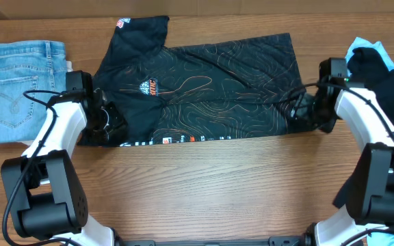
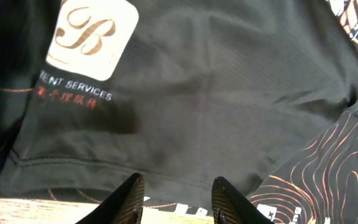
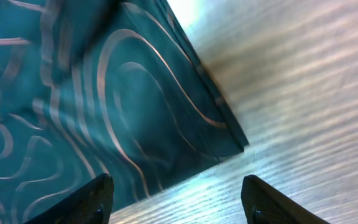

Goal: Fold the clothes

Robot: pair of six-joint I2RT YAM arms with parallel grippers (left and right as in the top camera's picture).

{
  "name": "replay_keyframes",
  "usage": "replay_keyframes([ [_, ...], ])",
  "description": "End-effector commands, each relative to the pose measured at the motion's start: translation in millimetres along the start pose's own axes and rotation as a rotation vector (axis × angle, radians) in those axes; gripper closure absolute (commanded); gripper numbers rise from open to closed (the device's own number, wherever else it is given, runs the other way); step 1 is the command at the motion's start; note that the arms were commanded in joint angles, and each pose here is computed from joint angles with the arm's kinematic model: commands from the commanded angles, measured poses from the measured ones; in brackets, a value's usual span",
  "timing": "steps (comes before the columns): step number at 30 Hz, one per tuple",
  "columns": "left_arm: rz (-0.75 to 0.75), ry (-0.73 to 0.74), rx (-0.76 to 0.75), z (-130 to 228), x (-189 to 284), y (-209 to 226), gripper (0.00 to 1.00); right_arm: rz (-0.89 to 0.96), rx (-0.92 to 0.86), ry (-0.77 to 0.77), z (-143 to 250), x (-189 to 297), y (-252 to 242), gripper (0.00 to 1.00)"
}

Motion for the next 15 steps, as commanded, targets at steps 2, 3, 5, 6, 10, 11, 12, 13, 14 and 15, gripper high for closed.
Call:
replay_keyframes([
  [2, 0.004, -0.021, -0.036, -1.0, 9.4, -2.9, 0.61, 0.014, -0.056, 0.023, 12.5, -16.9, -8.4, 0.31],
  [3, 0.003, -0.02, -0.035, -0.7, 9.3, -2.7, 0.61, 0.013, -0.056, 0.021, 14.0, -20.2, -9.2, 0.31],
  [5, -0.002, -0.018, -0.035, -0.1, 9.0, -1.9, 0.61, 0.008, -0.056, 0.011, 15.1, -25.8, -10.0, 0.34],
  [6, -0.011, -0.018, -0.034, 0.1, 9.0, -0.8, 0.61, 0.004, -0.056, 0.002, 14.6, -27.8, -9.8, 0.36],
  [10, -0.075, -0.013, -0.035, 3.0, 8.6, 6.1, 0.61, -0.016, -0.055, -0.036, 11.0, -34.5, -8.3, 0.41],
  [11, -0.081, -0.012, -0.035, 3.6, 8.7, 6.9, 0.61, -0.02, -0.054, -0.042, 10.5, -35.6, -8.0, 0.41],
  [12, -0.082, -0.008, -0.036, 4.4, 8.5, 6.7, 0.61, -0.023, -0.054, -0.047, 10.2, -36.7, -7.9, 0.41],
  [13, -0.082, -0.006, -0.036, 4.8, 8.5, 6.4, 0.61, -0.024, -0.054, -0.05, 10.0, -37.2, -7.8, 0.42],
  [14, -0.082, -0.005, -0.037, 5.2, 8.3, 6.2, 0.61, -0.024, -0.054, -0.051, 10.0, -37.5, -7.9, 0.45],
  [15, -0.082, -0.005, -0.037, 5.2, 8.3, 6.2, 0.61, -0.025, -0.054, -0.052, 9.9, -37.5, -7.8, 0.48],
])
Point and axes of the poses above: each gripper's point midway between its finger pads, its own x axis back along the fingers, its own y axis along the line the jaws close on, z = x × y, the point moved 4 cm from there along x, back along the fingers, and after that the axes turned 4 degrees about -x, right-handed, at the moved point
